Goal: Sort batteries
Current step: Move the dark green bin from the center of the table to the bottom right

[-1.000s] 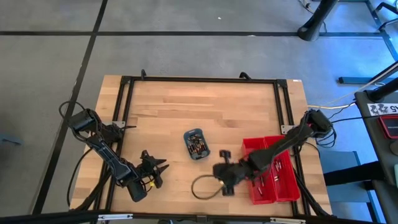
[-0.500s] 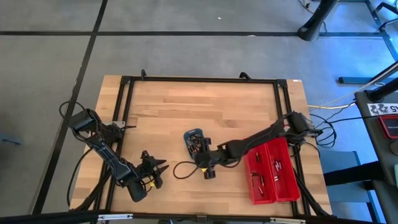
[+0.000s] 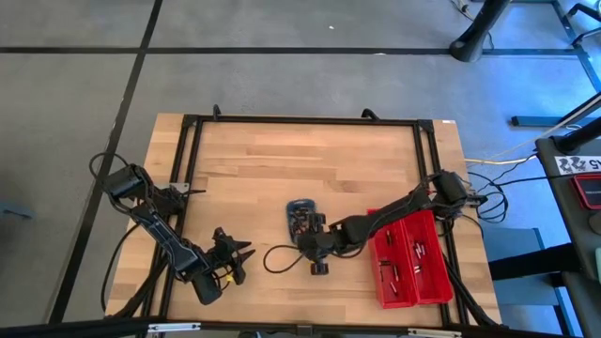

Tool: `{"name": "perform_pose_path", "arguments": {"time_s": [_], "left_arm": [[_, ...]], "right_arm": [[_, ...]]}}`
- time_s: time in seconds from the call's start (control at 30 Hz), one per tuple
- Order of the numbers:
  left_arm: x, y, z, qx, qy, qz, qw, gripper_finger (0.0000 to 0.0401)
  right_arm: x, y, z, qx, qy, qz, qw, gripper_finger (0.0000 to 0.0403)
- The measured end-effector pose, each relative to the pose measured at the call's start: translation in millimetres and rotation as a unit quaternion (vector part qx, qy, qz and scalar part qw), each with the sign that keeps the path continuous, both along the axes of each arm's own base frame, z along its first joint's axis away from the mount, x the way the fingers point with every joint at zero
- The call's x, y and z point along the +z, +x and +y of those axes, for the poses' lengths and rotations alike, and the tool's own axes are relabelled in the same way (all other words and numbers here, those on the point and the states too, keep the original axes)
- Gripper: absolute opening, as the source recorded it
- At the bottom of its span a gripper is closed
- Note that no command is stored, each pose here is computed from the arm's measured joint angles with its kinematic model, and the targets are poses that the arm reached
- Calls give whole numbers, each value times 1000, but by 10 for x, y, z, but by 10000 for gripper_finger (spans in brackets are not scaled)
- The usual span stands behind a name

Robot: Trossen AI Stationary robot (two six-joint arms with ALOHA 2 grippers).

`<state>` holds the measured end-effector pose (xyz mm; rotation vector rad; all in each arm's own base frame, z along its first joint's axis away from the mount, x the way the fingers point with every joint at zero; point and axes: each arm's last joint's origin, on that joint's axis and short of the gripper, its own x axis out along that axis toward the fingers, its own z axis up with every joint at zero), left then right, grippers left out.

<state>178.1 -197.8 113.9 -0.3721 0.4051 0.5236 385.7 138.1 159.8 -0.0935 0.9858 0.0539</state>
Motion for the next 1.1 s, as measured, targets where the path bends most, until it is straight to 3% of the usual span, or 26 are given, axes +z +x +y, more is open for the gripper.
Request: {"name": "perform_pose_path", "arguments": {"time_s": [0.1,0.23,0.53,0.83,1.1], "left_arm": [[0,0,0,0,0,0,1000,120],[0,0,0,0,0,1,1000,120],[0,-1,-1,-1,0,1,1000,120],[1,0,0,0,0,1,1000,120],[1,0,0,0,0,1,1000,120]], "right_arm": [[11,-49,88,-26,34,9,999,7],[18,-152,280,-62,68,29,995,15],[69,-522,724,-137,89,111,980,11],[52,-856,1018,-147,99,179,968,5],[31,-1100,1203,-108,95,240,960,9]]}}
